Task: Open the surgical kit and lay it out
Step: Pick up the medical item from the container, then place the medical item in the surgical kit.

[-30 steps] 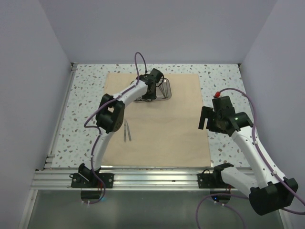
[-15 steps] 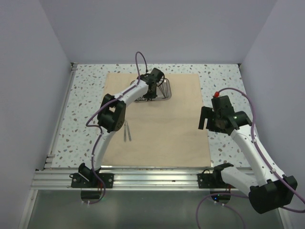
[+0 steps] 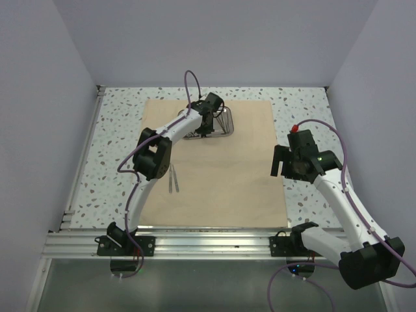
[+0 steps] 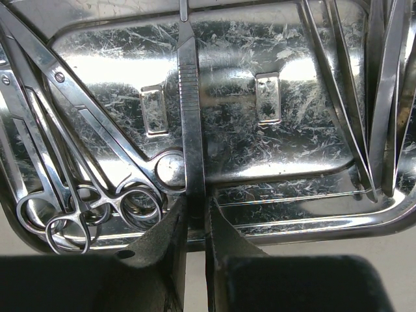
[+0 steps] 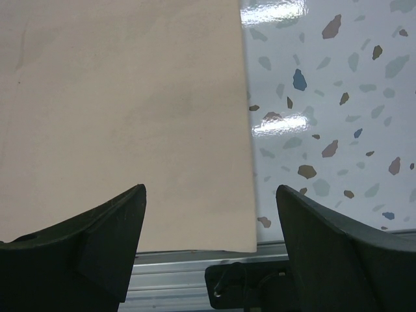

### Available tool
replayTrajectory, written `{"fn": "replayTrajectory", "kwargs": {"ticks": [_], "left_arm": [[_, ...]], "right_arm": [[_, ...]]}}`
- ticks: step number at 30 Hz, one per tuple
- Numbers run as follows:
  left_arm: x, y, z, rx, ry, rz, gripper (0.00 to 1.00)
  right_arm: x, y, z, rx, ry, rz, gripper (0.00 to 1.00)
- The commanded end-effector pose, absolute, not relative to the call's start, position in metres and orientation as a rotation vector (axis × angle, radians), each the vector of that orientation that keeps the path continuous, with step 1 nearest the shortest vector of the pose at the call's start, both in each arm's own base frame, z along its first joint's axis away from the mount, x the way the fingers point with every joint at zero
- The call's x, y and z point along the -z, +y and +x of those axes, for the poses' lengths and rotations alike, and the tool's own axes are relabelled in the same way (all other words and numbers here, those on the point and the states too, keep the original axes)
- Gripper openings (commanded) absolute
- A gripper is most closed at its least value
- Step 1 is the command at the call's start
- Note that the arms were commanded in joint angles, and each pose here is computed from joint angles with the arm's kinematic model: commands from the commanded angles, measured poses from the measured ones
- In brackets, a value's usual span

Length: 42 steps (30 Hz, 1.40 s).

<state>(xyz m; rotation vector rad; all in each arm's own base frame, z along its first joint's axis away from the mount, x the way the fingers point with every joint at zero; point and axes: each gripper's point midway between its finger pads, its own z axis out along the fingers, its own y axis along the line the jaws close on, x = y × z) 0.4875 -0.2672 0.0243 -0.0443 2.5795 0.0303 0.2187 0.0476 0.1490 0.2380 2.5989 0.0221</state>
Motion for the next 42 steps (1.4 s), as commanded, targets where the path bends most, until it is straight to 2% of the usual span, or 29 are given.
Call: {"fn": "replayTrajectory", "kwargs": {"ticks": [1,11,20,28,29,31,32,35,42], "left_arm": [[-0.013,-0.257,0.477,-0.082,2.622,-0.046,0.00],[-0.084,-0.266,0.504,0.004,2.449,-0.007,0.00],[-0.144,-0.256,0.493,0.035,2.360,-0.019,0.00],[-0.159,-0.204,0.422,-0.016,2.371,-0.088,0.00],[-0.138,-0.193,0.404,-0.053,2.418,-0.083,0.00],[-0.142,-0.183,0.384,-0.036,2.412,-0.116,0.00],[-0.120,-0.173,0.365,-0.070,2.462,-0.112,0.00],[-0.102,-0.159,0.329,-0.069,2.510,-0.129,0.00],[-0.064,-0.152,0.277,0.010,2.601,-0.133,0.00]], "right_arm": [[-0.155,0.049,0.226,-0.026,2.569,0.213,0.85],[-0.160,0.052,0.227,-0.058,2.549,0.223,0.85],[-0.166,0.055,0.230,-0.083,2.522,0.225,0.85],[-0.176,0.057,0.236,-0.094,2.499,0.215,0.85],[-0.176,0.057,0.237,-0.093,2.500,0.217,0.85],[-0.175,0.059,0.237,-0.098,2.503,0.212,0.85],[-0.175,0.059,0.237,-0.099,2.504,0.205,0.85],[-0.172,0.062,0.237,-0.107,2.510,0.202,0.85],[-0.167,0.064,0.238,-0.098,2.525,0.186,0.85]]}}
